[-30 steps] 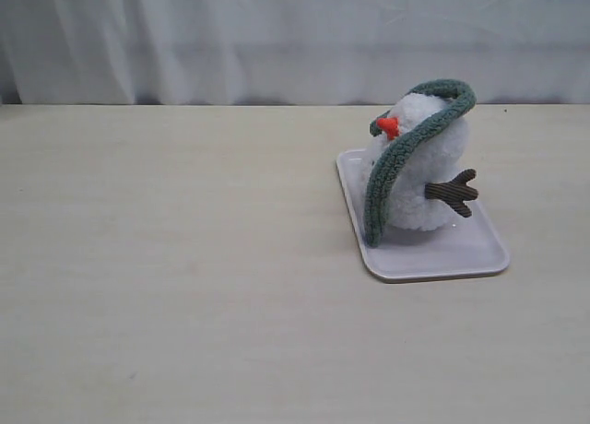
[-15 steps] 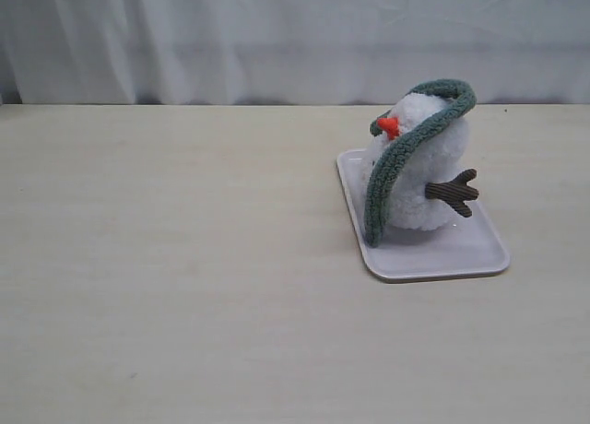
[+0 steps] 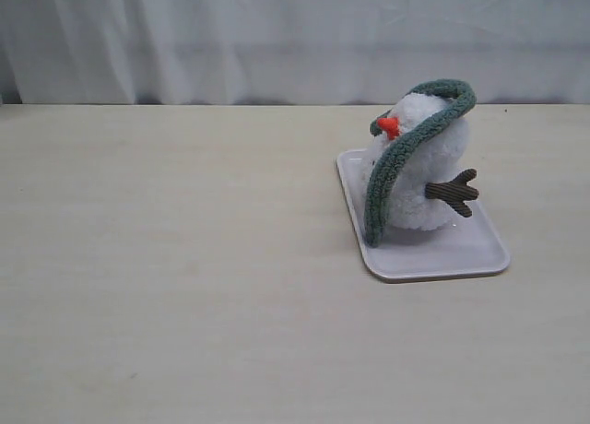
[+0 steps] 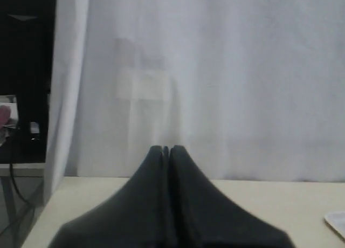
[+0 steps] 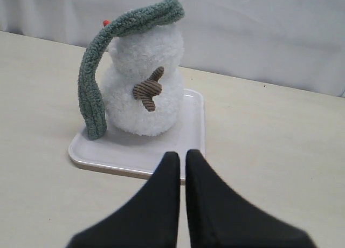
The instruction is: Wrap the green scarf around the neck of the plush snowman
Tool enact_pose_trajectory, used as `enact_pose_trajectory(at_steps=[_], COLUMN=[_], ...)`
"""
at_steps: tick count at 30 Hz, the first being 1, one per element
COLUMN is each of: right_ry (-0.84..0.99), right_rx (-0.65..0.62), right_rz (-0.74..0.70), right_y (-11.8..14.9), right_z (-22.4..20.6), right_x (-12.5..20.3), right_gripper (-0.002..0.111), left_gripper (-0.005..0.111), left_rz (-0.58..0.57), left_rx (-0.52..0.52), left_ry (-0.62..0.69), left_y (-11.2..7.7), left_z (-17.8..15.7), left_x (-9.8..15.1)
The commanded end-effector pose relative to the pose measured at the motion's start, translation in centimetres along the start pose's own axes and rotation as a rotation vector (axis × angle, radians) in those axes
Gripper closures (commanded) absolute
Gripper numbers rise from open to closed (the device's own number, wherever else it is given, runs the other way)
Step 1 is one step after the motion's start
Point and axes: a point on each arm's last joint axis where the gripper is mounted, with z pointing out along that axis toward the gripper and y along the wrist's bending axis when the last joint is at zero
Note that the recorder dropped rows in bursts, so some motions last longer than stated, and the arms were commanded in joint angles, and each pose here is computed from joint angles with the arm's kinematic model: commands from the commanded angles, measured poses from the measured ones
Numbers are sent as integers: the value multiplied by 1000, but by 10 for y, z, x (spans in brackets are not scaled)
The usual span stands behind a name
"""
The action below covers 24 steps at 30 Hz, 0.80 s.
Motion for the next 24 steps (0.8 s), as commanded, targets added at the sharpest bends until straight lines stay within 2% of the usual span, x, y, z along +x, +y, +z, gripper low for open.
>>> enact_pose_trajectory(at_steps=[1,6,13,16,22,24], right_ry=[-14,-14,-14,-14,-14,-14], right_rx=[5,5,5,5,5,5], right_rz=[-12,-12,-12,-12,-12,-12], right_y=[0,0,0,0,0,0], right_z=[0,0,0,0,0,0], right_x=[0,0,0,0,0,0], right_gripper=[104,104,104,104,104,104], left_gripper=[107,107,107,107,107,107], left_rz=[-15,65,65,65,70,103], left_rx=[-55,-68,-69,-68,-71,-71], left_ry=[-45,15,86,71,132,170], left_y=[3,5,7,7,7,8], left_z=[-8,-6,-4,-4,-4,-5], left_x=[11,33,59,58,63,67])
